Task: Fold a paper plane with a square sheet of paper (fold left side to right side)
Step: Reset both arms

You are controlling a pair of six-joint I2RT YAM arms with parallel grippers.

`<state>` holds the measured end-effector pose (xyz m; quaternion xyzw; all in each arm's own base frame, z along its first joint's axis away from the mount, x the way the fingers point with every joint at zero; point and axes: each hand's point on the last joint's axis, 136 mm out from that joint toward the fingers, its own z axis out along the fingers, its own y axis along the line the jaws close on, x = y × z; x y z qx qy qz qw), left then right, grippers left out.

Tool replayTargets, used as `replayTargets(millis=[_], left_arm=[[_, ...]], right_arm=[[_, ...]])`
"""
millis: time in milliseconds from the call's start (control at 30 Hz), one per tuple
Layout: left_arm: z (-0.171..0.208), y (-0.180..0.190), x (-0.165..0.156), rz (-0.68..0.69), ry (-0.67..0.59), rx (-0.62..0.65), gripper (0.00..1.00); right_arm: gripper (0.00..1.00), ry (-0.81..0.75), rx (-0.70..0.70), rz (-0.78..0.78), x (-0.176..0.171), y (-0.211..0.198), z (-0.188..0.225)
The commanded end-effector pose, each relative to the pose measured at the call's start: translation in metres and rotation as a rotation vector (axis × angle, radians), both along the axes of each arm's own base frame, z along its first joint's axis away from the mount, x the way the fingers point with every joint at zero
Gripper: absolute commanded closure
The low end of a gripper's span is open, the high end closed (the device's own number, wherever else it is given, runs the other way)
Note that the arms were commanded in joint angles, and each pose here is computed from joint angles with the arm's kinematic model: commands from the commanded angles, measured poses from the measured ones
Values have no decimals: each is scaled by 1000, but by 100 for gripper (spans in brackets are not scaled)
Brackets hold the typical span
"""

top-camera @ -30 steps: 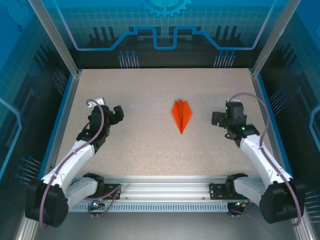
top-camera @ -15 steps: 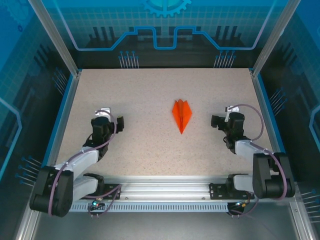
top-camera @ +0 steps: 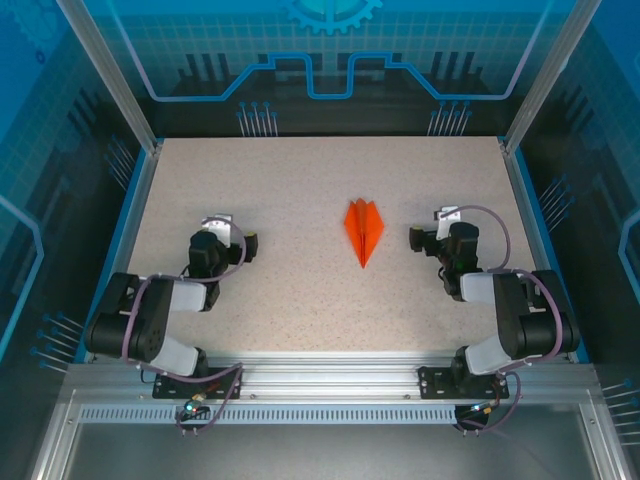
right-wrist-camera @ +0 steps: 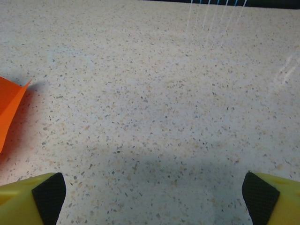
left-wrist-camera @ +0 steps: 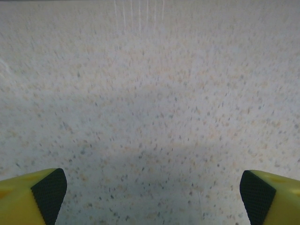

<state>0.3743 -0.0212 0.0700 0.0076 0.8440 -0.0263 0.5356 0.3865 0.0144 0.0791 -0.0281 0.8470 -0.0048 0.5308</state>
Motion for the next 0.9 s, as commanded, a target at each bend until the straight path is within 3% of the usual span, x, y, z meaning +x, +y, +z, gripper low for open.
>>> replayTargets(millis=[0,867], left_arm=[[18,13,22,41,-22,-63,1],[20,16,22,48,-31,-69,1]], right_arm=[[0,-54,-12,28,9,6,14],[0,-46,-15,86,10,17,14]])
